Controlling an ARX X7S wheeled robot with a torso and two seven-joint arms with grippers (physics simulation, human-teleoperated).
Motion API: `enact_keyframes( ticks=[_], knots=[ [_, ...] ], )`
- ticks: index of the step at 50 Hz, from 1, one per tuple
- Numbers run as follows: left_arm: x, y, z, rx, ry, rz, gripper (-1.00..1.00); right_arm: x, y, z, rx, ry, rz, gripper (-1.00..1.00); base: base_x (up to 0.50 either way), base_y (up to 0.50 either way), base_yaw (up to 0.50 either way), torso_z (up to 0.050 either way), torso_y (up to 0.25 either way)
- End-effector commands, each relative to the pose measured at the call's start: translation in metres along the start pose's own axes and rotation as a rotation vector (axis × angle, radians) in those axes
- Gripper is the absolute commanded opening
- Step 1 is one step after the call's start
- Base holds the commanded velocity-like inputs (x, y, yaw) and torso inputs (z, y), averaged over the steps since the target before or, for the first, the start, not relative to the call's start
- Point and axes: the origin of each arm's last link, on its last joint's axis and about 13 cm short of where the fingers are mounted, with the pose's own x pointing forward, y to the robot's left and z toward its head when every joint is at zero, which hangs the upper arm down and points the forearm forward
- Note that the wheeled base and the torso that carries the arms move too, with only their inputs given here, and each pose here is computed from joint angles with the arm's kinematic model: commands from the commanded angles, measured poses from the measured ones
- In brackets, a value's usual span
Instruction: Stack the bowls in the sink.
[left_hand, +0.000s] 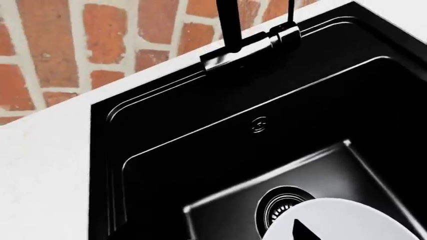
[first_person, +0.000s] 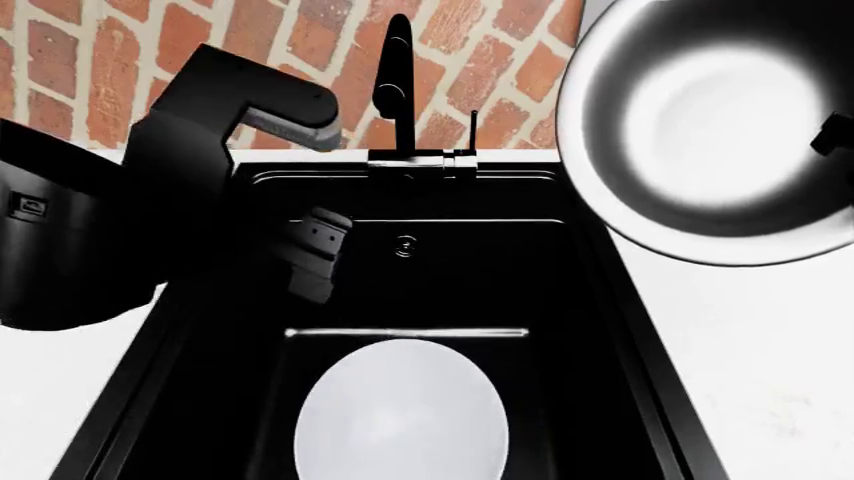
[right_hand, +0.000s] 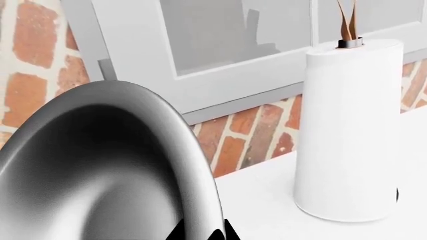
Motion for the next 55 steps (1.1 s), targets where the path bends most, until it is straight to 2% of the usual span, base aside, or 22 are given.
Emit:
enact_keyframes(
  ticks=[1,12,26,27,29,33,40,55],
  knots=[
    [-0.024,0.012,0.005,-0.016,-0.038,0.05,1.0,-0.001,0.0,0.006,0.006,-0.033,0.002,-1.0,0.0,0.0,0.0,0.0,0.0],
    [-0.046,0.027,0.003,-0.058,-0.075,0.112,1.0,0.001,0.01,0.007,0.003,-0.004,0.063,-1.0,0.0,0.0,0.0,0.0,0.001],
    [-0.066,0.038,0.001,-0.103,-0.125,0.148,1.0,0.007,0.027,0.006,-0.157,0.11,0.079,-1.0,0.0,0.0,0.0,0.0,0.0],
    [-0.07,0.041,0.001,-0.112,-0.138,0.152,1.0,0.01,0.033,0.008,-0.215,0.159,0.053,-1.0,0.0,0.0,0.0,0.0,0.0],
    [-0.075,0.044,0.0,-0.121,-0.153,0.159,1.0,0.015,0.042,0.01,-0.279,0.21,0.025,-1.0,0.0,0.0,0.0,0.0,0.0],
    [-0.08,0.047,-0.001,-0.132,-0.166,0.167,1.0,0.019,0.049,0.01,-0.333,0.245,0.005,-1.0,0.0,0.0,0.0,0.0,0.003],
    [-0.085,0.049,0.0,-0.139,-0.178,0.178,1.0,0.023,0.053,0.009,-0.361,0.261,-0.006,-1.0,0.0,0.0,0.0,0.0,0.0],
    [-0.096,0.048,-0.002,-0.149,-0.192,0.197,1.0,0.037,0.073,0.002,-0.376,0.275,0.046,-1.0,0.0,0.0,0.0,0.001,0.001]
  ],
)
